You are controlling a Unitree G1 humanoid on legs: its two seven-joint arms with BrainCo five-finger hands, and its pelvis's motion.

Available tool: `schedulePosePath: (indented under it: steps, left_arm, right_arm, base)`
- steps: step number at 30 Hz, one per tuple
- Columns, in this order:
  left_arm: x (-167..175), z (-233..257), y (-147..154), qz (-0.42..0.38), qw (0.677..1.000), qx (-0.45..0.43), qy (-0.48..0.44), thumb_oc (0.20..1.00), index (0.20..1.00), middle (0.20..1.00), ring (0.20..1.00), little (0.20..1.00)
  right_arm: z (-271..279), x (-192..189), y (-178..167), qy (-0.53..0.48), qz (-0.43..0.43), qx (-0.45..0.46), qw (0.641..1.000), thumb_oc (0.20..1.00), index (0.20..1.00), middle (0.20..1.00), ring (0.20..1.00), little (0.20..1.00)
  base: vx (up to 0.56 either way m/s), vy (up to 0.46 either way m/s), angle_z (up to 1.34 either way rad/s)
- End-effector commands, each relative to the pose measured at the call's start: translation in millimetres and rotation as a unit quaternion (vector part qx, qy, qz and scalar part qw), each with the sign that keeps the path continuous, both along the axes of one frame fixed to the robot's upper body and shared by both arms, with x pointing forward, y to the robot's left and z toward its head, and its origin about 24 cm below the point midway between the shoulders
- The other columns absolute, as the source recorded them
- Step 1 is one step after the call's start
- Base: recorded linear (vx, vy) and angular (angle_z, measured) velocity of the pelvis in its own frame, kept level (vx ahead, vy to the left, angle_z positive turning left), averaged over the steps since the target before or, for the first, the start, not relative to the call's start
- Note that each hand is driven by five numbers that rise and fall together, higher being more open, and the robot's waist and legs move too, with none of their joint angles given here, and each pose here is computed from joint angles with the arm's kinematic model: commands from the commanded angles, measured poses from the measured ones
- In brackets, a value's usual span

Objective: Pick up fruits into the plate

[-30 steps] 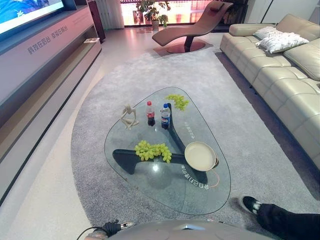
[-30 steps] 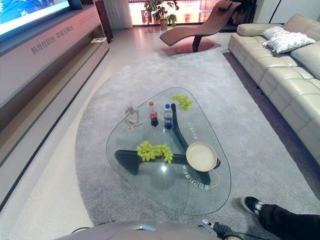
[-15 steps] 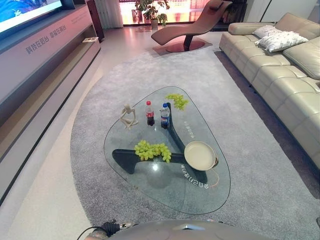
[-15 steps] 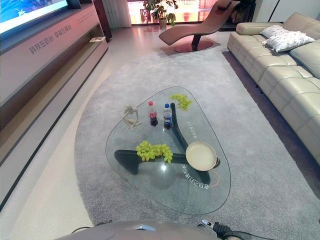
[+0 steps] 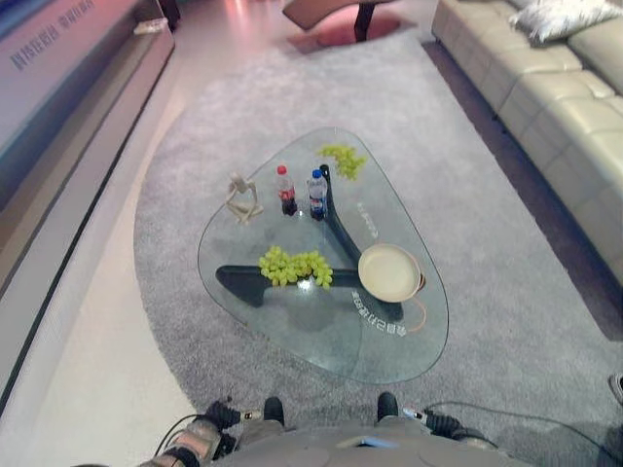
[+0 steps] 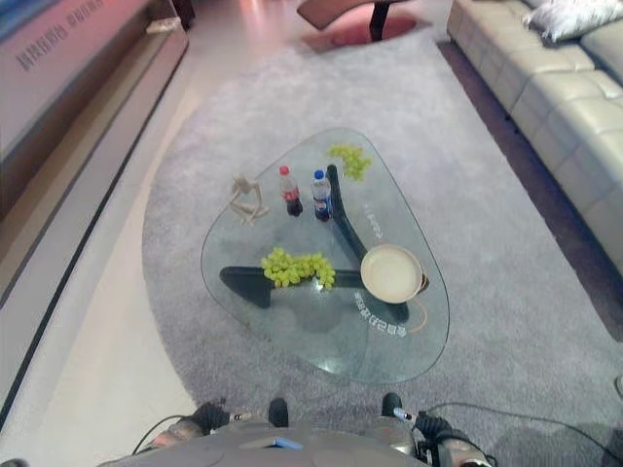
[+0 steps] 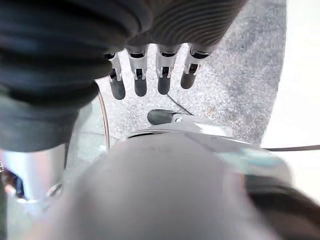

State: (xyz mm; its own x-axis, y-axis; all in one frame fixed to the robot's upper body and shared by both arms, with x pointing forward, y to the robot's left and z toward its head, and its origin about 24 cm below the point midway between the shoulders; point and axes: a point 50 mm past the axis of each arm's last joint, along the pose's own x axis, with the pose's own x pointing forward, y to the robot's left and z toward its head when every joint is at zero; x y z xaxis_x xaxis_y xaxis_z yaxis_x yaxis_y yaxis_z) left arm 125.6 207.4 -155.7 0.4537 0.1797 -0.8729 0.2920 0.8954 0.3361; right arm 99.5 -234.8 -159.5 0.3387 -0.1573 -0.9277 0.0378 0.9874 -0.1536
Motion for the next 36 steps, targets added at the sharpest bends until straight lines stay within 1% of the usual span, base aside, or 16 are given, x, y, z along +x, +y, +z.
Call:
schedulePosePath:
  steps: [1, 3, 4, 6, 7, 9, 10, 11, 14, 15, 17, 18, 23, 27, 31, 36]
  left_arm:
    - [71.7, 32.4, -1.8, -0.051, 0.988, 0.050, -0.134, 1.000, 1.000, 1.000, 1.000, 1.000]
    - [91.5, 45.8, -0.5, -0.067, 0.979, 0.077, -0.177, 1.000, 1.000, 1.000, 1.000, 1.000]
    - [108.7, 59.2, 1.6, -0.072, 0.970, 0.098, -0.211, 1.000, 1.000, 1.000, 1.000, 1.000]
    - [119.7, 68.9, 3.8, -0.078, 0.962, 0.118, -0.235, 1.000, 1.000, 1.000, 1.000, 1.000]
    - [143.4, 93.3, 17.7, -0.078, 0.943, 0.162, -0.279, 1.000, 1.000, 1.000, 1.000, 1.000]
    - [162.7, 117.7, 31.8, -0.087, 0.921, 0.211, -0.316, 1.000, 1.000, 1.000, 1.000, 1.000]
    - [178.1, 140.8, 44.2, -0.095, 0.900, 0.250, -0.345, 1.000, 1.000, 1.000, 1.000, 1.000]
    - [180.3, 144.3, 45.8, -0.094, 0.898, 0.254, -0.348, 1.000, 1.000, 1.000, 1.000, 1.000]
    - [201.3, 183.1, 60.2, -0.103, 0.858, 0.317, -0.390, 1.000, 1.000, 1.000, 1.000, 1.000]
    - [206.4, 193.2, 63.0, -0.105, 0.850, 0.329, -0.398, 1.000, 1.000, 1.000, 1.000, 1.000]
    - [227.8, 244.0, 74.5, -0.107, 0.808, 0.387, -0.432, 1.000, 1.000, 1.000, 1.000, 1.000]
    - [233.7, 258.4, 76.4, -0.107, 0.797, 0.401, -0.440, 1.000, 1.000, 1.000, 1.000, 1.000]
    - [251.4, 306.0, 76.9, -0.113, 0.751, 0.466, -0.454, 1.000, 1.000, 1.000, 1.000, 1.000]
    - [261.5, 335.3, 71.0, -0.123, 0.720, 0.509, -0.456, 1.000, 1.000, 1.000, 1.000, 1.000]
    - [269.9, 360.4, 64.6, -0.127, 0.704, 0.533, -0.451, 1.000, 1.000, 1.000, 1.000, 1.000]
    - [275.7, 369.2, 58.3, -0.140, 0.696, 0.552, -0.437, 1.000, 1.000, 1.000, 1.000, 1.000]
  right_arm:
    - [17.3, 55.5, 3.9, -0.081, 0.025, 0.009, 0.996, 1.000, 1.000, 1.000, 1.000, 1.000]
    - [22.0, 64.5, 1.0, -0.096, 0.027, 0.008, 0.995, 1.000, 1.000, 1.000, 1.000, 1.000]
    - [26.6, 72.5, -1.6, -0.110, 0.030, 0.005, 0.993, 1.000, 1.000, 1.000, 1.000, 1.000]
    - [29.7, 77.6, -3.7, -0.119, 0.032, 0.004, 0.992, 1.000, 1.000, 1.000, 1.000, 1.000]
    - [36.4, 87.7, -8.2, -0.136, 0.036, -0.001, 0.990, 1.000, 1.000, 1.000, 1.000, 1.000]
    - [43.1, 97.3, -12.0, -0.153, 0.036, -0.004, 0.988, 1.000, 1.000, 1.000, 1.000, 1.000]
    - [48.9, 105.7, -14.1, -0.168, 0.036, -0.007, 0.985, 1.000, 1.000, 1.000, 1.000, 1.000]
    - [49.7, 106.8, -14.3, -0.170, 0.036, -0.007, 0.985, 1.000, 1.000, 1.000, 1.000, 1.000]
    - [56.9, 117.1, -15.1, -0.191, 0.031, -0.006, 0.981, 1.000, 1.000, 1.000, 1.000, 1.000]
    - [58.6, 119.6, -15.0, -0.196, 0.030, -0.006, 0.980, 1.000, 1.000, 1.000, 1.000, 1.000]
    - [66.0, 131.3, -11.8, -0.217, 0.024, 0.000, 0.976, 1.000, 1.000, 1.000, 1.000, 1.000]
    - [68.5, 135.5, -10.4, -0.224, 0.023, 0.003, 0.974, 1.000, 1.000, 1.000, 1.000, 1.000]
    - [75.0, 147.7, -0.2, -0.243, 0.018, 0.019, 0.970, 1.000, 1.000, 1.000, 1.000, 1.000]
    - [79.6, 156.2, 7.5, -0.256, 0.013, 0.033, 0.966, 1.000, 1.000, 1.000, 1.000, 1.000]
    - [84.4, 163.3, 13.6, -0.269, 0.012, 0.045, 0.962, 1.000, 1.000, 1.000, 1.000, 1.000]
    - [89.6, 170.5, 20.8, -0.284, 0.009, 0.060, 0.957, 1.000, 1.000, 1.000, 1.000, 1.000]
  base:
    - [-0.10, 0.027, -0.09]
    - [-0.10, 0.038, -0.08]
    - [-0.11, 0.049, -0.03]
    - [-0.10, 0.052, -0.12]
    - [-0.14, 0.065, -0.15]
    - [-0.15, 0.062, -0.07]
    - [-0.12, 0.037, -0.05]
    - [-0.11, 0.027, -0.07]
    - [-0.07, 0.004, -0.08]
    - [-0.08, -0.011, -0.11]
    - [-0.11, -0.043, -0.12]
    - [-0.09, -0.054, -0.04]
    - [-0.03, -0.043, -0.01]
    - [-0.02, -0.029, -0.05]
    - [-0.02, -0.031, -0.10]
    - [0.00, -0.028, -0.05]
